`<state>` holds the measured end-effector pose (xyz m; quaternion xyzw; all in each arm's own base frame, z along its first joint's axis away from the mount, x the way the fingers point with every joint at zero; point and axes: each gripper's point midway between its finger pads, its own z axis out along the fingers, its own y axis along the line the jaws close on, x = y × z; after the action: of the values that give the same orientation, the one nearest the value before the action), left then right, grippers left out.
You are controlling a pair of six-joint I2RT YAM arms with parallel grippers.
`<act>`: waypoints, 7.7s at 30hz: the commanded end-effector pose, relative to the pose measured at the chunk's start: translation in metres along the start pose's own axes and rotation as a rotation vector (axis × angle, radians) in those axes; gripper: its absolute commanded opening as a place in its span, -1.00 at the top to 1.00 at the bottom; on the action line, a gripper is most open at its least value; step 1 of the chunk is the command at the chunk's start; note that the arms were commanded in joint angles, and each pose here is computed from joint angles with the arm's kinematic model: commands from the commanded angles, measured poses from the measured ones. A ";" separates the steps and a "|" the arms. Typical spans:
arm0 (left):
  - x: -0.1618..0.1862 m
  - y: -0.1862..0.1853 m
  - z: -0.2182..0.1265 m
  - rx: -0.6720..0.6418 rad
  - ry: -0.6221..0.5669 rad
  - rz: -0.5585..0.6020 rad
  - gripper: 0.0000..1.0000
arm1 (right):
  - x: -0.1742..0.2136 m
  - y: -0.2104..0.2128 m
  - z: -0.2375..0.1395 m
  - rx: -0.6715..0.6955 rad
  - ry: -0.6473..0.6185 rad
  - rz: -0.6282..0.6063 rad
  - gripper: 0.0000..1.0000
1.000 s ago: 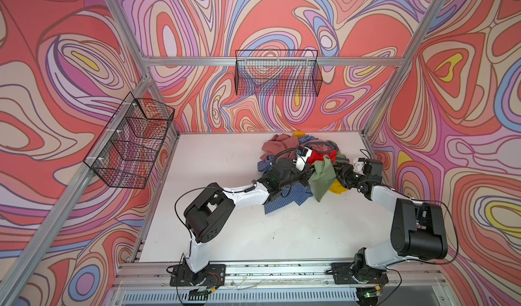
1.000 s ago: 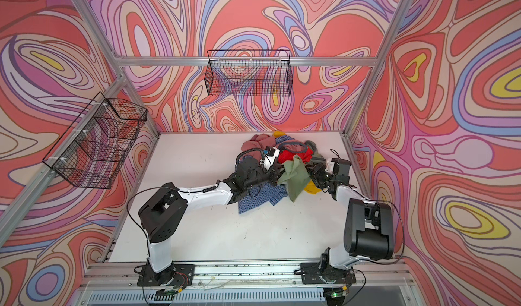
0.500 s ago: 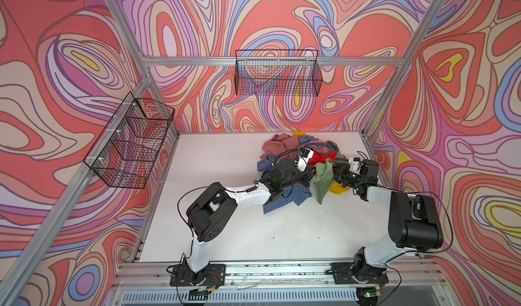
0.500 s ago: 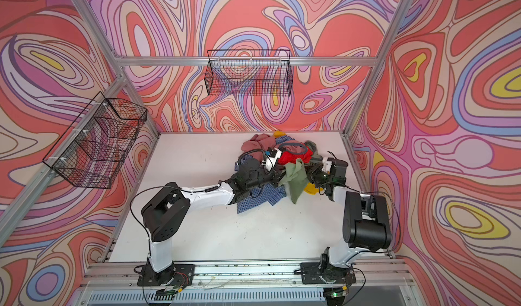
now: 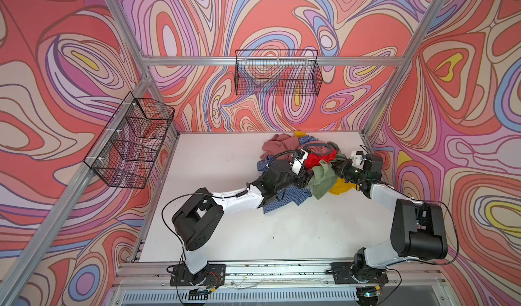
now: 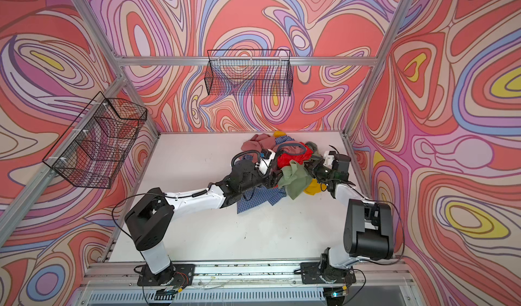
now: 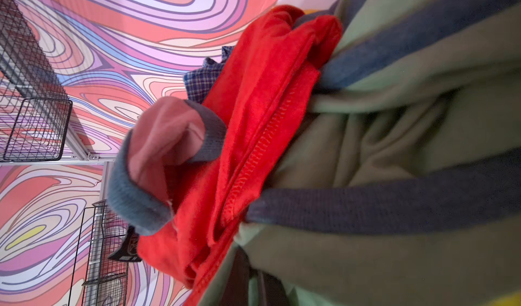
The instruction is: Pick out a specific cloth from the pile
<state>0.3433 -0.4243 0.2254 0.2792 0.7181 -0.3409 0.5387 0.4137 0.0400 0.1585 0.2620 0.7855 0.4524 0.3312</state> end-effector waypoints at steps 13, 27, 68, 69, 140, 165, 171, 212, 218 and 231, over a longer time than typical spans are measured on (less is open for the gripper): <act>0.051 0.049 0.004 -0.204 0.216 0.169 -0.86 | -0.008 0.063 -0.042 0.007 -0.055 -0.297 1.00; 0.043 0.067 -0.012 -0.318 0.167 0.171 -0.97 | -0.030 0.129 -0.075 0.020 -0.093 -0.483 1.00; 0.014 0.096 -0.108 -0.552 -0.060 0.034 -1.00 | 0.020 0.310 -0.124 -0.396 -0.116 -0.843 1.00; 0.014 0.097 -0.114 -0.564 -0.064 0.036 -1.00 | 0.029 0.318 -0.120 -0.418 -0.101 -0.860 1.00; -0.028 0.080 -0.239 -0.493 -0.192 0.352 -1.00 | 0.182 0.312 0.018 -0.522 0.295 -0.991 1.00; -0.035 0.053 -0.121 0.082 -0.083 0.285 -0.68 | 0.208 0.306 -0.013 -0.636 0.399 -1.046 1.00; -0.037 0.058 -0.113 0.067 -0.124 0.243 0.22 | 0.205 0.297 -0.003 -0.583 0.394 -1.023 1.00; -0.037 0.234 -0.316 -0.665 -0.348 -0.385 1.00 | 0.108 0.220 0.013 0.058 -0.037 -1.046 -0.96; -0.035 0.265 -0.299 -0.469 -0.427 -0.567 1.00 | 0.111 0.219 0.012 0.052 -0.026 -1.048 -0.96; -0.118 0.250 -0.262 -0.308 -0.433 -0.475 1.00 | 0.113 0.213 0.022 0.057 -0.011 -1.025 -0.96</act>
<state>0.4174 -0.0640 0.3010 -0.0867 0.7072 -0.3872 0.5852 0.3795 0.2254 0.3174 -0.1485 0.8174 0.2024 0.5184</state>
